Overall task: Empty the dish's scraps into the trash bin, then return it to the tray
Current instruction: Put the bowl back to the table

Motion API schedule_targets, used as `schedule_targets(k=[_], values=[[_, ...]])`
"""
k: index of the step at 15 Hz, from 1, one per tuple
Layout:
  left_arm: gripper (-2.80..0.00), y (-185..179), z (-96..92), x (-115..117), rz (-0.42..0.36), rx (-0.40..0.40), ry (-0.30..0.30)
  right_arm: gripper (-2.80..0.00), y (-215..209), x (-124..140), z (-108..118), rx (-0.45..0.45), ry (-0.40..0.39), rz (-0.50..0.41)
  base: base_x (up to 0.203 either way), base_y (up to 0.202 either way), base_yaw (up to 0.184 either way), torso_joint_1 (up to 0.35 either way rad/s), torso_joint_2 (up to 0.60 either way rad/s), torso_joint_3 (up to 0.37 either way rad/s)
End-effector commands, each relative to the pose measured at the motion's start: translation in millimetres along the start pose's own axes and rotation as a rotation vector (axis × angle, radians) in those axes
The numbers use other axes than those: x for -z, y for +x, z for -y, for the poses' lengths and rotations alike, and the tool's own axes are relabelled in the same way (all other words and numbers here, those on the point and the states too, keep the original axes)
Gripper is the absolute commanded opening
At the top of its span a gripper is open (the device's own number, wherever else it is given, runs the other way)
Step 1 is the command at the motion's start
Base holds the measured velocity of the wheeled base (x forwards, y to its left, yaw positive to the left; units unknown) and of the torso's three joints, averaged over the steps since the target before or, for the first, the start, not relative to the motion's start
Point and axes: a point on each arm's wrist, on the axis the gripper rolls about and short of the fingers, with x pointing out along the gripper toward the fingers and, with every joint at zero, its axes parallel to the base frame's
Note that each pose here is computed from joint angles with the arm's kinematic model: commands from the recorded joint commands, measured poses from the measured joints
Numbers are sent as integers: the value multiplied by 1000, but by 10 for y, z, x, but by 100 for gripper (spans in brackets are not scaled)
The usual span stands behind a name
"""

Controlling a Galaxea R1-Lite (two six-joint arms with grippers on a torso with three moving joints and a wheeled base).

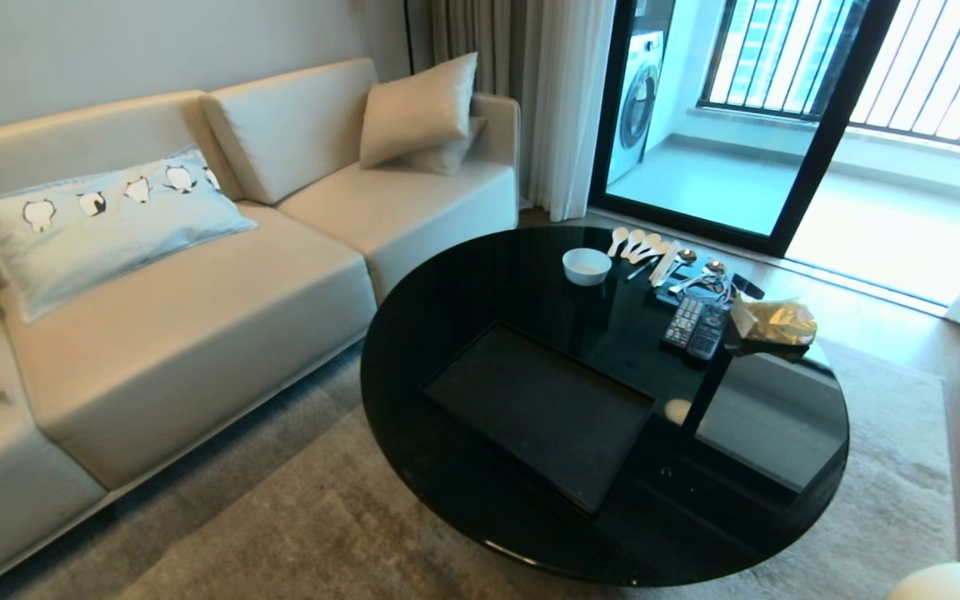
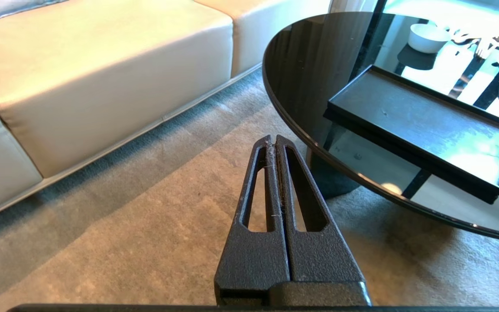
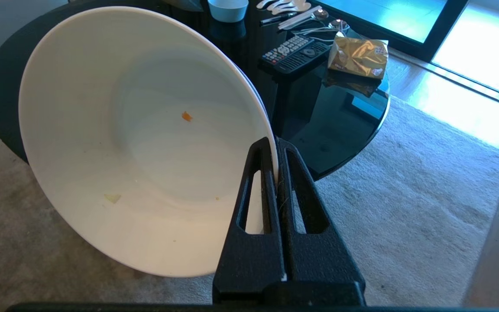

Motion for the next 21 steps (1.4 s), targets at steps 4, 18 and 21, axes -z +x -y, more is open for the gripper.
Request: schedule_targets(k=[4,18,21], values=[[-280,0,0,0,1,-1,-1,-280,1,1,0,-1,-1,-2,1,46,-6,0,1,2],[-280,0,0,0,1,-1,-1,-280,1,1,0,-1,-1,-2,0,107,-1,2,2,2],[-280,0,0,0,1,-1,-1,-280,1,1,0,-1,-1,-2,20,0,0,0,2,1]])
